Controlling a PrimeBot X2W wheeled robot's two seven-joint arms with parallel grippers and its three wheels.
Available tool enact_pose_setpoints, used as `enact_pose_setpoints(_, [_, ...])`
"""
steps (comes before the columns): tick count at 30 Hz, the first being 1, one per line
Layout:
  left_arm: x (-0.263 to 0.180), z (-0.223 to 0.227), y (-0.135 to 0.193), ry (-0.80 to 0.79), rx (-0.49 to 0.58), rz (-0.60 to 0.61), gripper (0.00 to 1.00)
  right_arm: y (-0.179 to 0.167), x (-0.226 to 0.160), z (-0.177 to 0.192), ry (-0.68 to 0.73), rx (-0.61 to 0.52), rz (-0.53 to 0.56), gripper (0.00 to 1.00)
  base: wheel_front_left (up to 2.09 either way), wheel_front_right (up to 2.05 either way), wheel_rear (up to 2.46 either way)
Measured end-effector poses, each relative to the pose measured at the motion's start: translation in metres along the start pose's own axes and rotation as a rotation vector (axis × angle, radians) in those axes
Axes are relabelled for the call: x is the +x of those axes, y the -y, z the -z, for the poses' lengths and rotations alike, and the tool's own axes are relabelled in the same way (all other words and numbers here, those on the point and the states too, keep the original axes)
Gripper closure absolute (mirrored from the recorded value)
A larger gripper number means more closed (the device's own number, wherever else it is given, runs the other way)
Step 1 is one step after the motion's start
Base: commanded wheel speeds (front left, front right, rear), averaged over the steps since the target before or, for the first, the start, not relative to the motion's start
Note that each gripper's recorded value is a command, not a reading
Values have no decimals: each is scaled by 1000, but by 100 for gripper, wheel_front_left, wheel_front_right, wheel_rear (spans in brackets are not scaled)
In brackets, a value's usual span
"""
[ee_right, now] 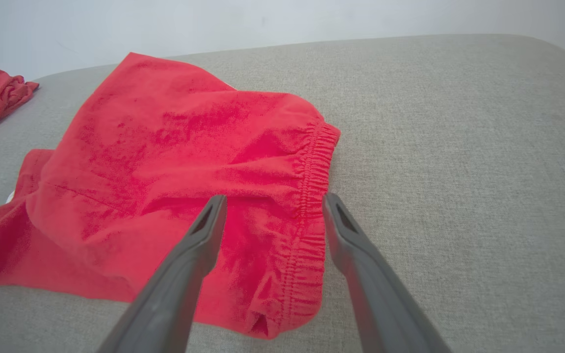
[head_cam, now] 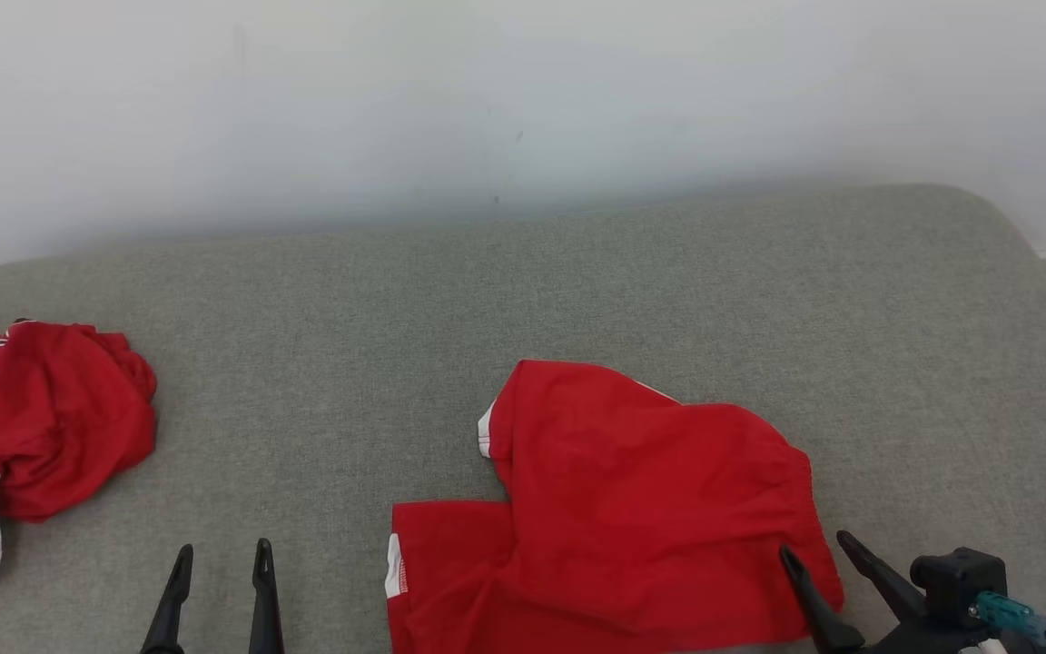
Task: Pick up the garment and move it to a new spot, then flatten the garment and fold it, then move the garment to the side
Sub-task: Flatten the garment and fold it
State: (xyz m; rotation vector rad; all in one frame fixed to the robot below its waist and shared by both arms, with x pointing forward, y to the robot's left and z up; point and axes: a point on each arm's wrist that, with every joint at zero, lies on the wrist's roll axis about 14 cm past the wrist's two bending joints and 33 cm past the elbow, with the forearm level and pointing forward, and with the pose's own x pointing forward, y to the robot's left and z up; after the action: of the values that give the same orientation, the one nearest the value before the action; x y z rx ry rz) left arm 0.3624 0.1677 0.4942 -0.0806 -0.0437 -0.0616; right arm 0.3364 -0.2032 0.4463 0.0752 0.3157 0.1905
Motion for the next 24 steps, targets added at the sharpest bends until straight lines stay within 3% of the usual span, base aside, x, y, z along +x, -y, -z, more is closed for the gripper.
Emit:
enact_pose_setpoints(17, [-9, 1, -15, -5, 10, -41, 0, 19, 7, 19, -117, -57, 61, 0, 0, 0, 0])
enact_pose_setpoints(18, [-9, 1, -15, -6, 13, -41, 0, 18, 10, 21, -127, -56, 58, 8, 0, 0, 0])
enact_pose_setpoints(20, [-8, 2, -14, -7, 13, -40, 0, 14, 14, 28, -148, -50, 45, 81, 0, 0, 0])
enact_pose_setpoints(21, [-8, 2, -14, -7, 14, -39, 0, 11, 16, 28, -140, -53, 36, 100, 0, 0, 0])
enact_pose_setpoints(24, [-7, 2, -15, -7, 17, -41, 0, 6, 24, 23, -117, -49, 21, 100, 0, 0, 0])
